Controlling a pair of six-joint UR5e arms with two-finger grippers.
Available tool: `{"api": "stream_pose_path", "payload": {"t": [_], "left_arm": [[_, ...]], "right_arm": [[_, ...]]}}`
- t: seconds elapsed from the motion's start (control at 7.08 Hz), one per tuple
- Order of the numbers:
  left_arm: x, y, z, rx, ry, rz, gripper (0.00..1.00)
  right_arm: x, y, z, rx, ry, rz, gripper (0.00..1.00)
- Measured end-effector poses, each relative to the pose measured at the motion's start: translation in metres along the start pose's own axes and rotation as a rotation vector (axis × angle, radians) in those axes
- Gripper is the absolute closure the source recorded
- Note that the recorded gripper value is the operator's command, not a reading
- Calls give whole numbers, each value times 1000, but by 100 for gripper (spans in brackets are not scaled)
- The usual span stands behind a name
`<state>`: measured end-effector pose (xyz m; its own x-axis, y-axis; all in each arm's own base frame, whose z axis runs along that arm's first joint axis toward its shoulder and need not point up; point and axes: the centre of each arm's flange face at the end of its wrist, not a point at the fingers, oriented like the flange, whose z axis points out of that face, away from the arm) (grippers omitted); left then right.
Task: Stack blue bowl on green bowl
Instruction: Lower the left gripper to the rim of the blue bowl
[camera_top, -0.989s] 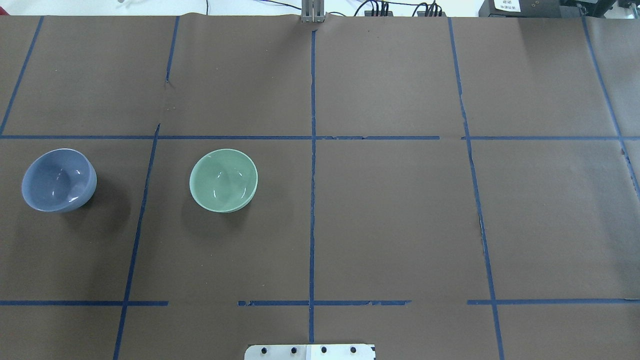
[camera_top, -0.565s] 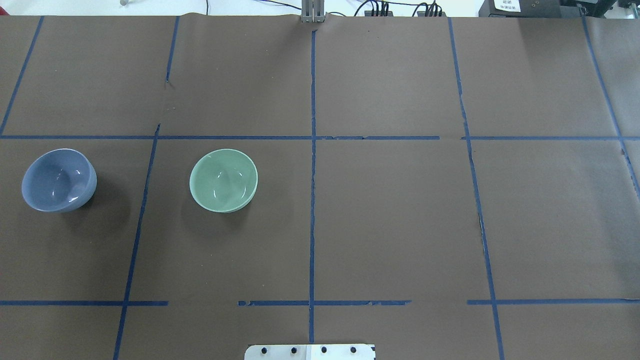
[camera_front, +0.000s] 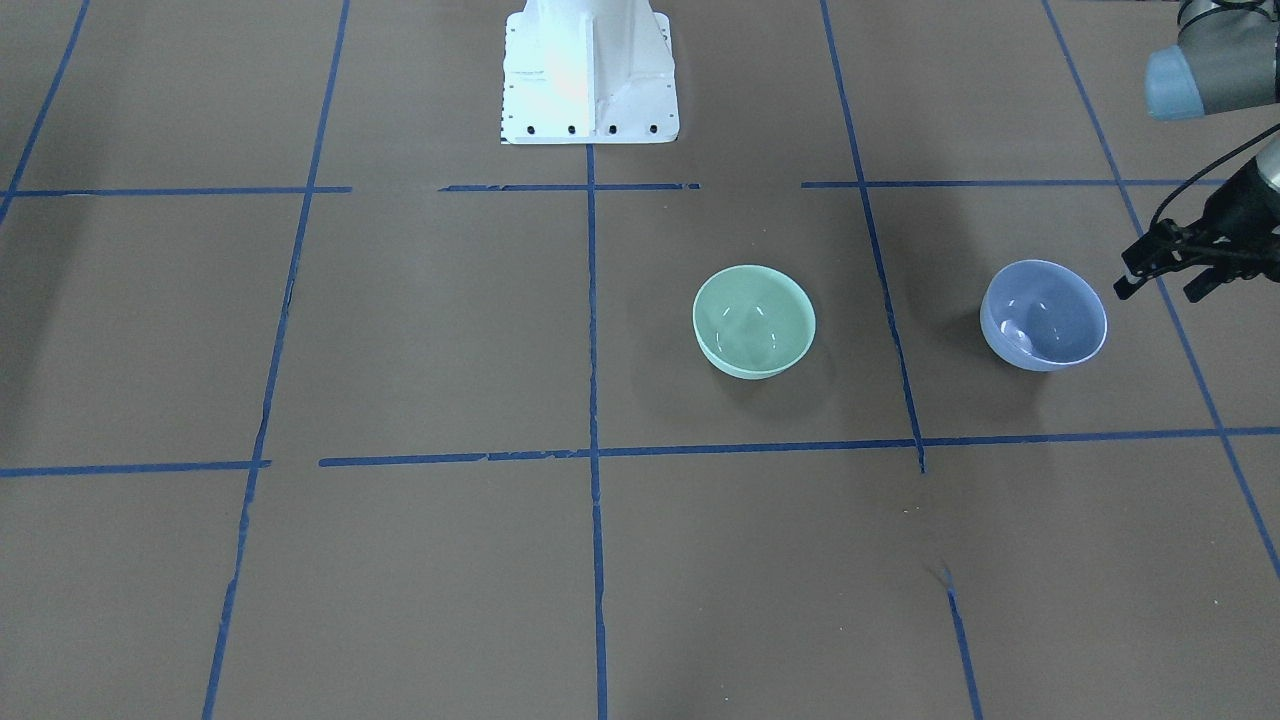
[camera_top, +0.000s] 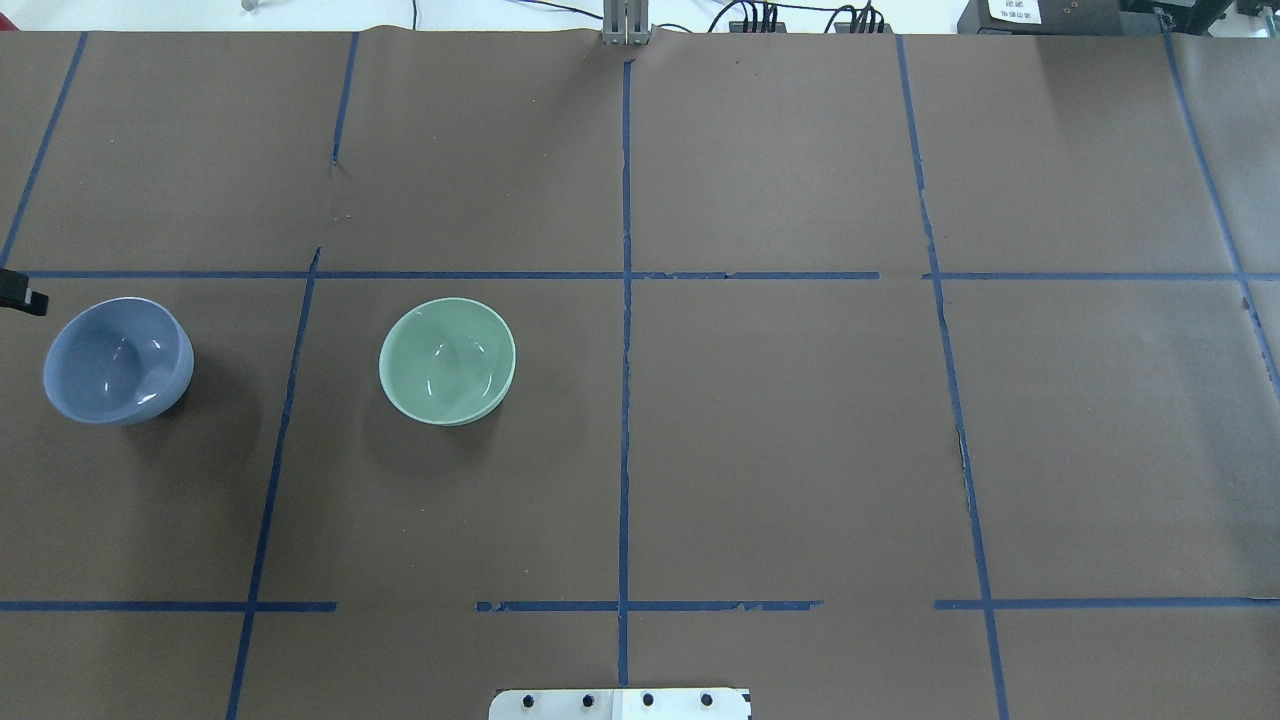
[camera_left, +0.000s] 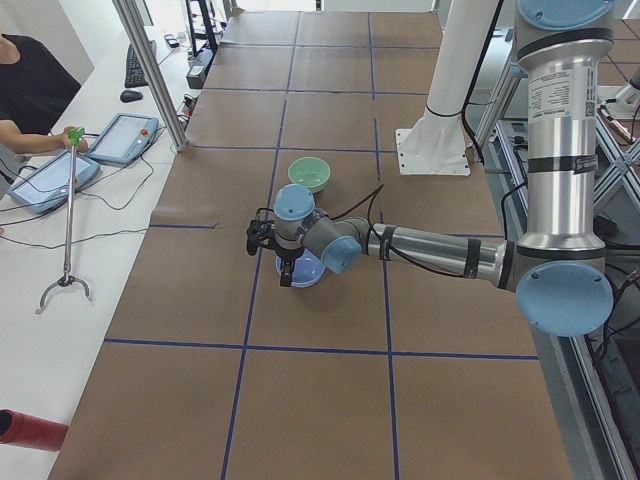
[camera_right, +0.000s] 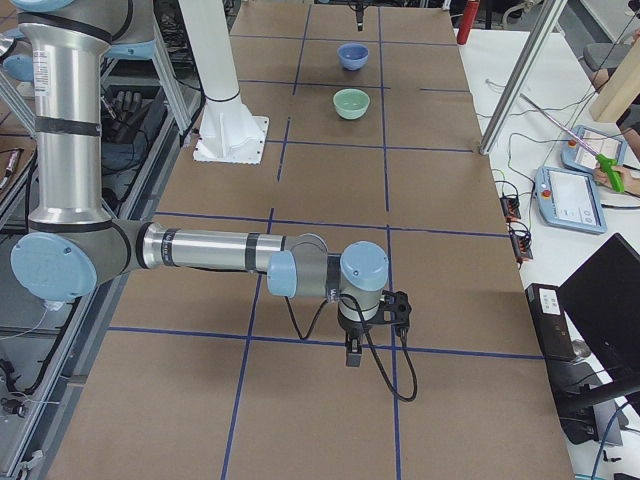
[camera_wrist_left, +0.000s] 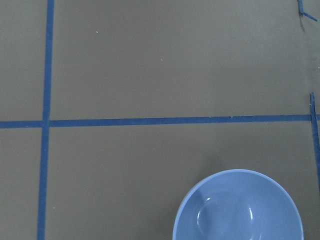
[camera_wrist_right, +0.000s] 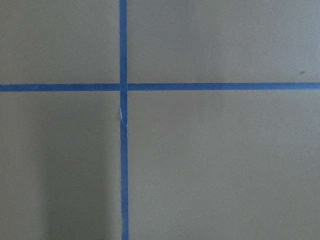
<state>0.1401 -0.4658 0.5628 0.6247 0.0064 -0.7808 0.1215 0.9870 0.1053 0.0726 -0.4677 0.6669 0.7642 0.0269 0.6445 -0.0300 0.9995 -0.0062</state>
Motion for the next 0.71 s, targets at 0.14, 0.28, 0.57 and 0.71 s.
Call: {"api": "stream_pose_path", "payload": {"t": [0.14, 0.28, 0.57, 0.71], "left_arm": [[5, 14, 32, 6, 12, -9, 0], [4, 24, 55, 6, 27, -15, 0], [-4, 31, 72, 14, 24, -15, 6], [-7, 34, 74, 16, 17, -14, 34]], "right_arm": [[0, 0, 0, 0, 0, 0, 0], [0, 0, 0, 0, 0, 0, 0], [0, 0, 0, 0, 0, 0, 0], [0, 0, 0, 0, 0, 0, 0]]}}
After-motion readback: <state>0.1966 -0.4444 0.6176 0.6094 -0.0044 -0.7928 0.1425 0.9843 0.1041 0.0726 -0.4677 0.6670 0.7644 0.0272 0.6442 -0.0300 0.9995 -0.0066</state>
